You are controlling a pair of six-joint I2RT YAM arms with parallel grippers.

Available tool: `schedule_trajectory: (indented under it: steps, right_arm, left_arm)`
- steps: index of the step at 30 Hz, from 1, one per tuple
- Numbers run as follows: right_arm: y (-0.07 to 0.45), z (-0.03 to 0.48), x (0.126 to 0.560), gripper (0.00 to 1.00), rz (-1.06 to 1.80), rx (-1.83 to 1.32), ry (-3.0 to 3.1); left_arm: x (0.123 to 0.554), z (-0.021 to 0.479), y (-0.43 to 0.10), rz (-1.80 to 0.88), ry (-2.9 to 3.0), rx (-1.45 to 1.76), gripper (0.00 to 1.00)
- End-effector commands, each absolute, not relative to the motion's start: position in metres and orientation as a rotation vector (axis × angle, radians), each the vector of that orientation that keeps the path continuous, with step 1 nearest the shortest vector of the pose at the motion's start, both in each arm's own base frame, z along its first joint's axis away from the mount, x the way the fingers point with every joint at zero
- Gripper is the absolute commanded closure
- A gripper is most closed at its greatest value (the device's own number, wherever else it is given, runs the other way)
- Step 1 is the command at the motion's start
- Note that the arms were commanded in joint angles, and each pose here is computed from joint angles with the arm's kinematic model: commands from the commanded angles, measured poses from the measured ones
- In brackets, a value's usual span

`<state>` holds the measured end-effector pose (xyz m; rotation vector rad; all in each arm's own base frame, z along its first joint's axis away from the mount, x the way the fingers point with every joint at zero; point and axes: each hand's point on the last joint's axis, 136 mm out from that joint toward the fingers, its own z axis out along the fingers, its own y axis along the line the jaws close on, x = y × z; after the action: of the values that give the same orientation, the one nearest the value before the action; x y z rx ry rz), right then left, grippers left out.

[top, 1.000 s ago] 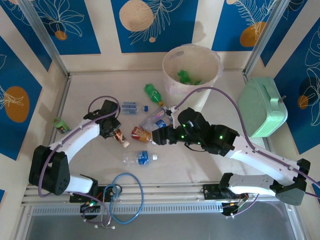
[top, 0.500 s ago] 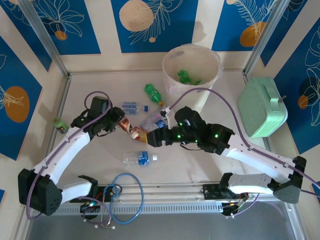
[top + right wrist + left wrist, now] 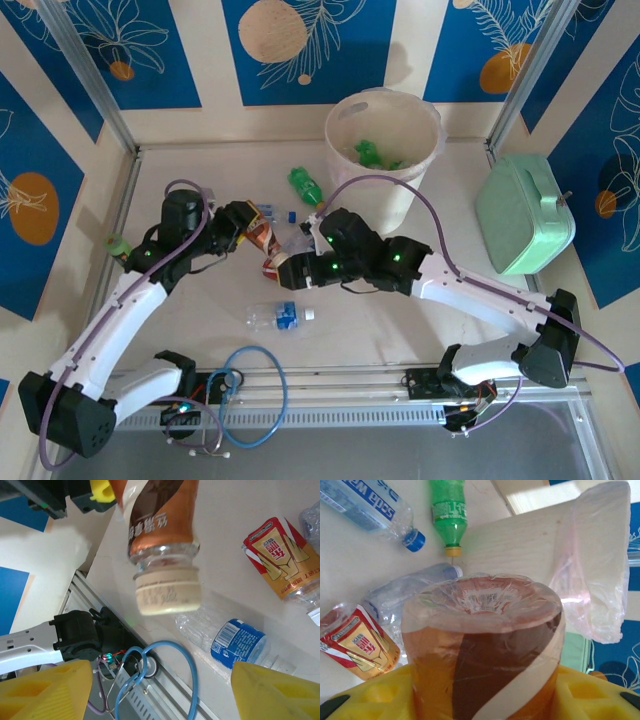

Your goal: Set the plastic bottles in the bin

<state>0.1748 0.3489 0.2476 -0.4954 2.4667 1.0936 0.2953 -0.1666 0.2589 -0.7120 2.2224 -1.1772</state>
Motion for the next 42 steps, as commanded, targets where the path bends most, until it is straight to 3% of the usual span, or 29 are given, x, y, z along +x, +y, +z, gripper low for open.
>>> schedule_trajectory:
  steps: [1, 16, 31, 33, 35, 38, 40, 42]
  right_arm:
    - [0.351, 0.260, 0.179, 0.26, 1.111, -0.472, 2.458]
    - [0.350, 0.245, 0.193, 0.34, 1.061, -0.397, 2.495]
    - [0.344, 0.246, 0.191, 0.68, 1.056, -0.392, 2.481]
    - [0.344, 0.247, 0.191, 0.71, 1.056, -0.392, 2.477]
    - [0.343, 0.248, 0.190, 0.74, 1.058, -0.392, 2.472]
    - [0.341, 0.248, 0.190, 0.76, 1.055, -0.390, 2.471]
    - [0.340, 0.249, 0.189, 0.76, 1.052, -0.387, 2.469]
    - [0.337, 0.249, 0.189, 0.76, 1.046, -0.381, 2.466]
  left_arm:
    - [0.287, 0.269, -0.180, -1.279, 2.214, -0.640, 0.52]
    - [0.278, 0.268, -0.211, -1.402, 2.228, -0.575, 0.53]
    - [0.276, 0.261, -0.215, -1.422, 2.235, -0.588, 0.53]
    - [0.276, 0.262, -0.215, -1.416, 2.233, -0.584, 0.43]
    - [0.276, 0.262, -0.213, -1.405, 2.227, -0.581, 0.21]
    - [0.279, 0.270, -0.211, -1.383, 2.198, -0.552, 0.06]
    - [0.281, 0.275, -0.206, -1.338, 2.185, -0.533, 0.00]
    - [0.283, 0.281, -0.200, -1.270, 2.183, -0.511, 0.00]
